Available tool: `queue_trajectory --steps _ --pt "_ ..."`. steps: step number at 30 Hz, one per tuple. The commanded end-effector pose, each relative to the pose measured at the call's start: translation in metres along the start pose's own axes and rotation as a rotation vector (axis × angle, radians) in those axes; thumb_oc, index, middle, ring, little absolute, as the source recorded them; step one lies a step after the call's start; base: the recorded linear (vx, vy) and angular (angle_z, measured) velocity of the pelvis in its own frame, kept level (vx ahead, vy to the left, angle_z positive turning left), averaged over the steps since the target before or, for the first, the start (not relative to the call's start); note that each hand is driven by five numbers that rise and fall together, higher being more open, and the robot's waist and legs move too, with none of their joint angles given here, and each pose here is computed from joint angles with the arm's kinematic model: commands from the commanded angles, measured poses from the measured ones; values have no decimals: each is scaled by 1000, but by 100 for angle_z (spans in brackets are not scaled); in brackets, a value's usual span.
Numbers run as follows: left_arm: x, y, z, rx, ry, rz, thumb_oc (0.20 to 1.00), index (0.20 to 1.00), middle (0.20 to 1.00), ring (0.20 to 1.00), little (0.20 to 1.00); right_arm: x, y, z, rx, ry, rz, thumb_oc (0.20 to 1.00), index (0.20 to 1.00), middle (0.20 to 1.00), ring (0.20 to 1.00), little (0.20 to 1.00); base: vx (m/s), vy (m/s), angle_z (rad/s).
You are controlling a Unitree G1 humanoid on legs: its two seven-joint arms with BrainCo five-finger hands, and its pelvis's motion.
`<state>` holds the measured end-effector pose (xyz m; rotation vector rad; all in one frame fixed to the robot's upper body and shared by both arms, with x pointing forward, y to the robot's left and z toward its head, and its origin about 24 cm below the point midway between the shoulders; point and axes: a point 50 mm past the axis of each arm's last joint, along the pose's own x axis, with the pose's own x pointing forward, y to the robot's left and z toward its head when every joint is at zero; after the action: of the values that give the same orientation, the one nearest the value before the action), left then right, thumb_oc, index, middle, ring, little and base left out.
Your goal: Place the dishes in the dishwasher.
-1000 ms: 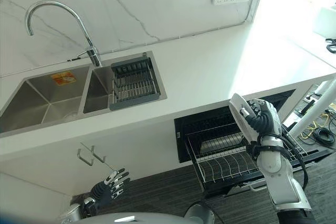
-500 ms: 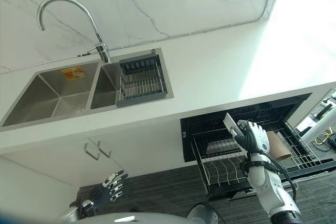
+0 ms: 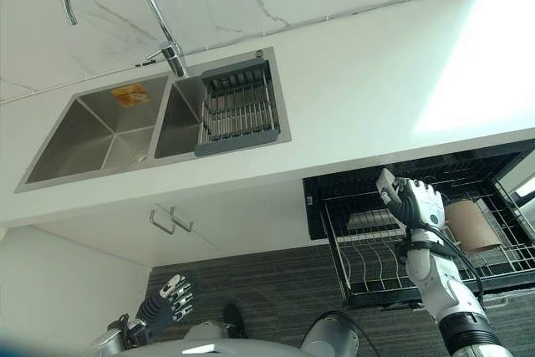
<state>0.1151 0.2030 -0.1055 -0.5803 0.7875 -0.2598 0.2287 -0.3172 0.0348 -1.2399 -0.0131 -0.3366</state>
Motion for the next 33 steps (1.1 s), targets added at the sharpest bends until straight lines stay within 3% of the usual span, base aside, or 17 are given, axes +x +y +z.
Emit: queue_trajectory --steps 1,23,33 --pt "-1 -2 39 14 -140 -35 1000 1000 1000 1000 1000 35 -24 13 3 -53 -148 200 200 200 200 200 -23 29 10" --pt "6 -22 50 -10 -185 -107 1000 1000 1000 1000 1000 63 -48 -13 -179 45 -205 200 200 200 200 200 -28 26 7" --pt "11 -38 75 12 -249 -195 1000 1000 1000 1000 1000 94 -88 -7 -237 50 -337 200 200 200 200 200 -99 39 8"
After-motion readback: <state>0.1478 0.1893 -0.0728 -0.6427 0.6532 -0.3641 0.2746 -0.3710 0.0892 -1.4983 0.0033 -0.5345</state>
